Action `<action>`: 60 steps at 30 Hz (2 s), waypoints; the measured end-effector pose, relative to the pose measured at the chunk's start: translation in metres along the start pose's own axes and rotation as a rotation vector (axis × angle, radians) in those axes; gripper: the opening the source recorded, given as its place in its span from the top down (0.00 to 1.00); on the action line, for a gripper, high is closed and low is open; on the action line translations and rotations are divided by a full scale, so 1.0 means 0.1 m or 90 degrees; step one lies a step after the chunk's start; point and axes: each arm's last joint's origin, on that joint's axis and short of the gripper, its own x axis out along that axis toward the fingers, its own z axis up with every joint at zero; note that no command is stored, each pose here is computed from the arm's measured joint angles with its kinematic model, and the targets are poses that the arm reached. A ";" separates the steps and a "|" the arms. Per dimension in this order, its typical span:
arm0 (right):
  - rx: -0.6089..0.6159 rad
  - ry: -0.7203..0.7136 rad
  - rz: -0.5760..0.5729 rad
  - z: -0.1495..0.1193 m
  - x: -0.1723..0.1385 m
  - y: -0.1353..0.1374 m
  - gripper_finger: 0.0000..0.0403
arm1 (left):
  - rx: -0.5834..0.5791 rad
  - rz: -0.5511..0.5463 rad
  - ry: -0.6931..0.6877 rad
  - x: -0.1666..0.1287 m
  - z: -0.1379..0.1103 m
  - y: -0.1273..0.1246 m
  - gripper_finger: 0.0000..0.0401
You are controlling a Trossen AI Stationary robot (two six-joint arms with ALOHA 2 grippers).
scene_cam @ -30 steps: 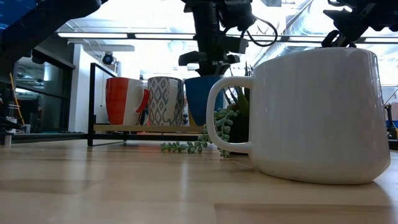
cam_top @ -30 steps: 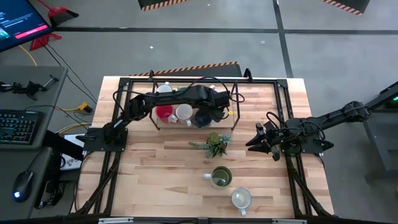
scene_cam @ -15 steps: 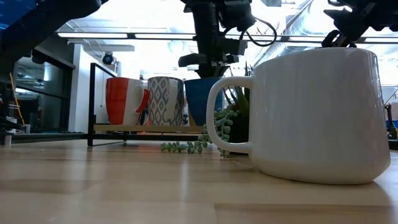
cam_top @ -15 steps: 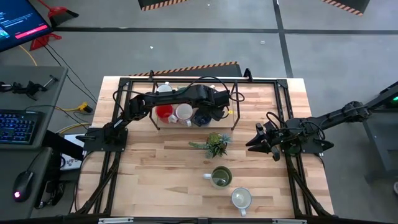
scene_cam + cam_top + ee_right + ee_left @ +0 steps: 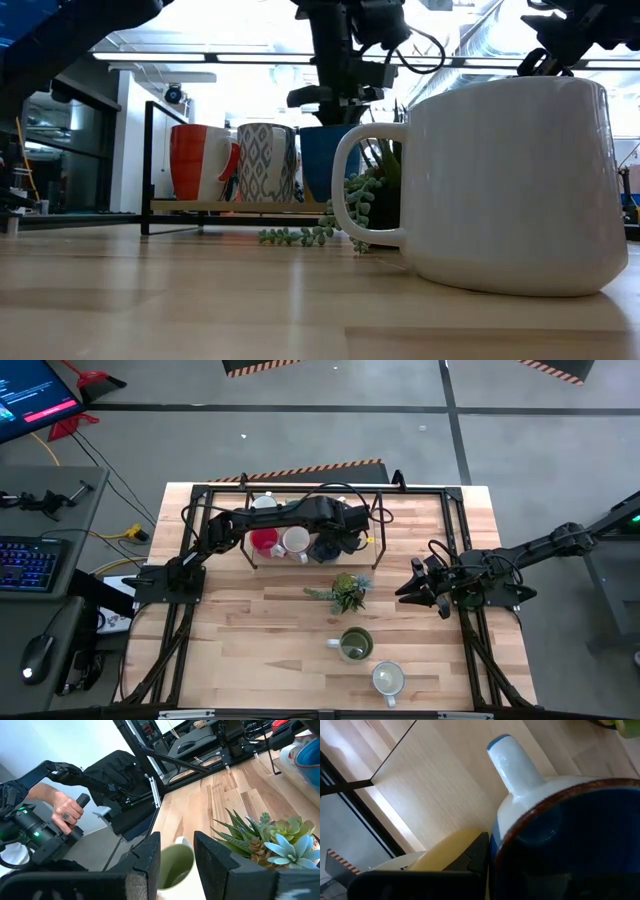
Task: Place coffee mugs
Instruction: Put the blue mug on the shelf, then put the white mug on the shelf
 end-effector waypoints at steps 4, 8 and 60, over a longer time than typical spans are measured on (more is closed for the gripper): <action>0.000 0.000 0.000 0.00 0.00 0.00 0.76 | 0.000 0.007 0.009 0.00 0.00 0.00 0.89; 0.000 0.000 0.000 0.00 0.00 0.00 0.76 | -0.001 0.016 0.019 0.00 -0.01 0.01 0.86; -0.004 0.014 -0.008 -0.02 0.00 -0.01 0.76 | -0.062 0.095 0.036 -0.75 0.05 -0.19 0.78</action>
